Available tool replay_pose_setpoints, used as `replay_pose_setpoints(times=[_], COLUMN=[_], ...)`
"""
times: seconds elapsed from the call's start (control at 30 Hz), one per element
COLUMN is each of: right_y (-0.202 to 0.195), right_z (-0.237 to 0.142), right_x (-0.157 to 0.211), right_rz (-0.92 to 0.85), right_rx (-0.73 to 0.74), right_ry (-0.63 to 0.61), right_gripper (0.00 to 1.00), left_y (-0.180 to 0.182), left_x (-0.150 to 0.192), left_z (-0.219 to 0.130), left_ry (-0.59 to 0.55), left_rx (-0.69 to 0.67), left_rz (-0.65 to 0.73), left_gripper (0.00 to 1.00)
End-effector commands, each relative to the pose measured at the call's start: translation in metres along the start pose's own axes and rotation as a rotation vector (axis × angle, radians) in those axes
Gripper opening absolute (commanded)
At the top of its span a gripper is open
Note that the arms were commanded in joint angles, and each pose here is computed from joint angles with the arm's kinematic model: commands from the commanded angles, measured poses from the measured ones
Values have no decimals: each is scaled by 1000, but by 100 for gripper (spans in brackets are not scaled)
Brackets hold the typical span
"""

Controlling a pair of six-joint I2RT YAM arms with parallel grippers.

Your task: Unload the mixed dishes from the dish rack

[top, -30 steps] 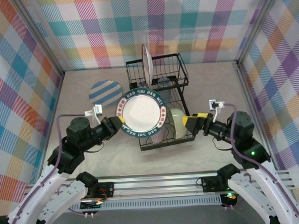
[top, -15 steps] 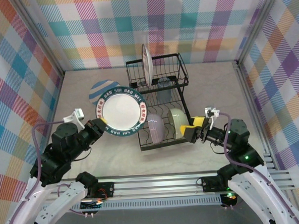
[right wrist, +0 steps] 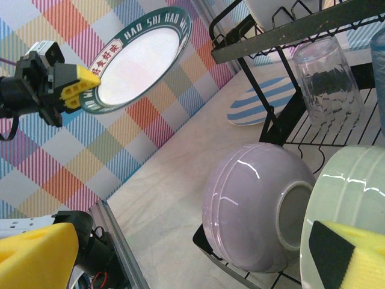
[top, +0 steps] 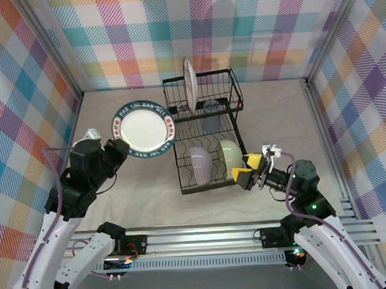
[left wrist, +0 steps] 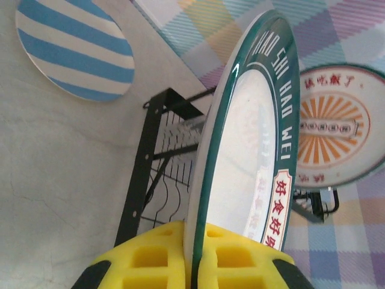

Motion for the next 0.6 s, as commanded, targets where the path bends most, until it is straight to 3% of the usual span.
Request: replay_pose_setpoints(times=[0.0, 0.23, 0.57], right_y=[8, 8, 5], right_z=[-3, -5, -7], right_x=[-6, 0, 3], right_rz=[-47, -50, -51], right_rx=[-54, -75, -58], right_ry=[-52, -66, -72], right_gripper=[99, 99, 99], left_y=[-27, -20, 25], left_x=[-31, -62, -102], left_z=[-8, 33, 118], left_ry=[-81, -82, -88], left_rx=[118, 120, 112], left_rz=[-65, -151, -213], left_gripper=[0, 0, 0])
Point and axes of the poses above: each hand's point on the last joint's axis, 136 mm out from that joint toward the fingers, its own z axis out along the fingers, its own y axis along the line the jaws close on, x = y × z, the point moved 5 cm from there along -z, back along the fingers, and after that the axes turned 1 degree about z, right-handed, at the moved point
